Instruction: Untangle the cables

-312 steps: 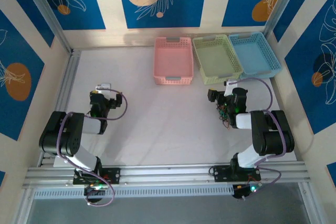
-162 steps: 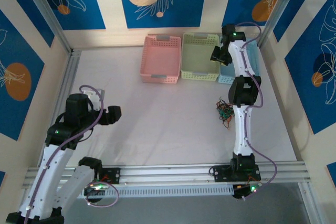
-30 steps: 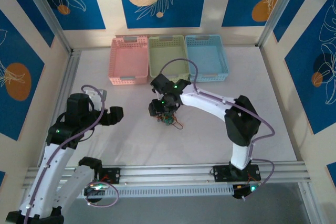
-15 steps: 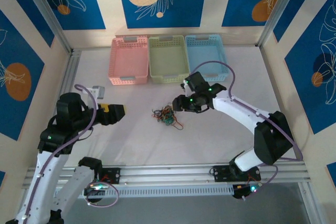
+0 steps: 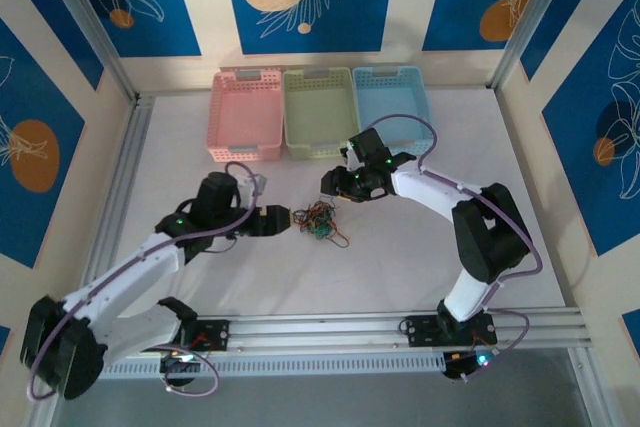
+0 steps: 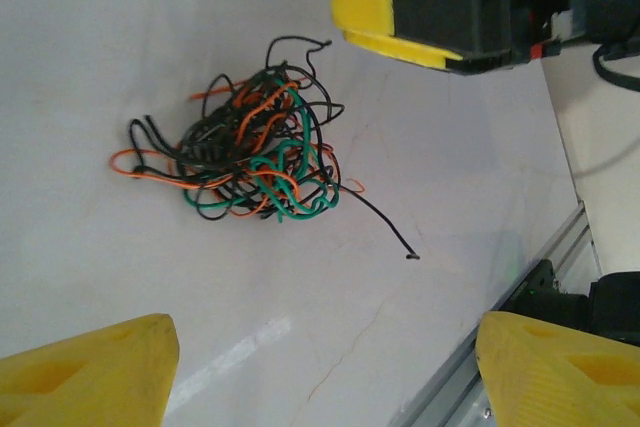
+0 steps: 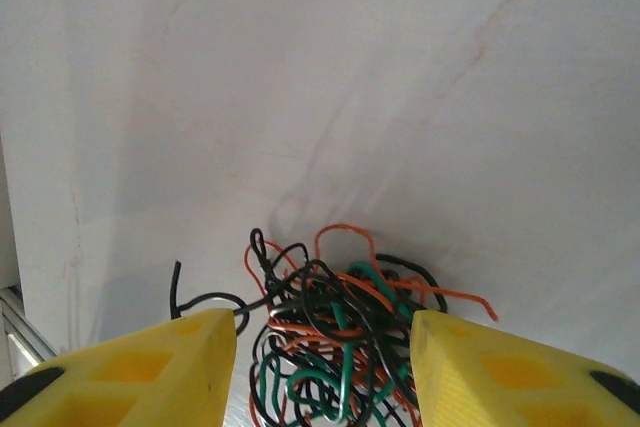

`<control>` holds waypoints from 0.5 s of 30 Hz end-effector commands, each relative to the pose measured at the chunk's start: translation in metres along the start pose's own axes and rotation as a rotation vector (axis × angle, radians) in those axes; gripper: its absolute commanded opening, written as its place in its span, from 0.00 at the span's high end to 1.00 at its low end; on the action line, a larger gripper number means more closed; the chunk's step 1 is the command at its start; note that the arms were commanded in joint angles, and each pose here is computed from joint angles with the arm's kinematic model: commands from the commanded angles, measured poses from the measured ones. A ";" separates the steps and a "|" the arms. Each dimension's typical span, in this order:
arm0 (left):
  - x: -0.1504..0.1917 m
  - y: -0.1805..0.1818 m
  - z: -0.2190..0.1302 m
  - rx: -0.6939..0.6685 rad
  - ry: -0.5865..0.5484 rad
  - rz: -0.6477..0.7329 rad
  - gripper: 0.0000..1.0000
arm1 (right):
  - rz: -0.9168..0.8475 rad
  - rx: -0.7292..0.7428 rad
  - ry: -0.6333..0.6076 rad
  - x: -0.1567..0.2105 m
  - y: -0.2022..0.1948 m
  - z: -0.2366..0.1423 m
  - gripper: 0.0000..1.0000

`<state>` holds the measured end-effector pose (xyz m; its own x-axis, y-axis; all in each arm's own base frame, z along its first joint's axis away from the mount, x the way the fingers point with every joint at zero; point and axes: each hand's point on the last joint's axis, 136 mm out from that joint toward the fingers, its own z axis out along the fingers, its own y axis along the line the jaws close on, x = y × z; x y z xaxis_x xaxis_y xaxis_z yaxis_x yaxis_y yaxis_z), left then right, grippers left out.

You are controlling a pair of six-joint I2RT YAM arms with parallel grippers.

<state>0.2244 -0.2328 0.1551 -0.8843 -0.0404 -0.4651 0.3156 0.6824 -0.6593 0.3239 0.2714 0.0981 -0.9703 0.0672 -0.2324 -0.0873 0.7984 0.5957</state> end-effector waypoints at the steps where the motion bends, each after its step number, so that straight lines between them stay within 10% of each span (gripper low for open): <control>1: -0.015 -0.007 0.024 0.022 -0.067 0.028 0.22 | -0.006 -0.051 0.005 -0.001 0.021 0.010 0.51; 15: -0.021 0.039 0.089 -0.067 -0.073 -0.063 0.34 | -0.045 -0.001 -0.019 0.001 0.014 0.029 0.67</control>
<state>0.2747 -0.2671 0.0806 -0.8985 -0.0910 -0.4294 0.2303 0.7351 -0.6377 0.3218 0.2963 0.0769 -0.9715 0.0441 -0.2327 -0.1022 0.8084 0.5797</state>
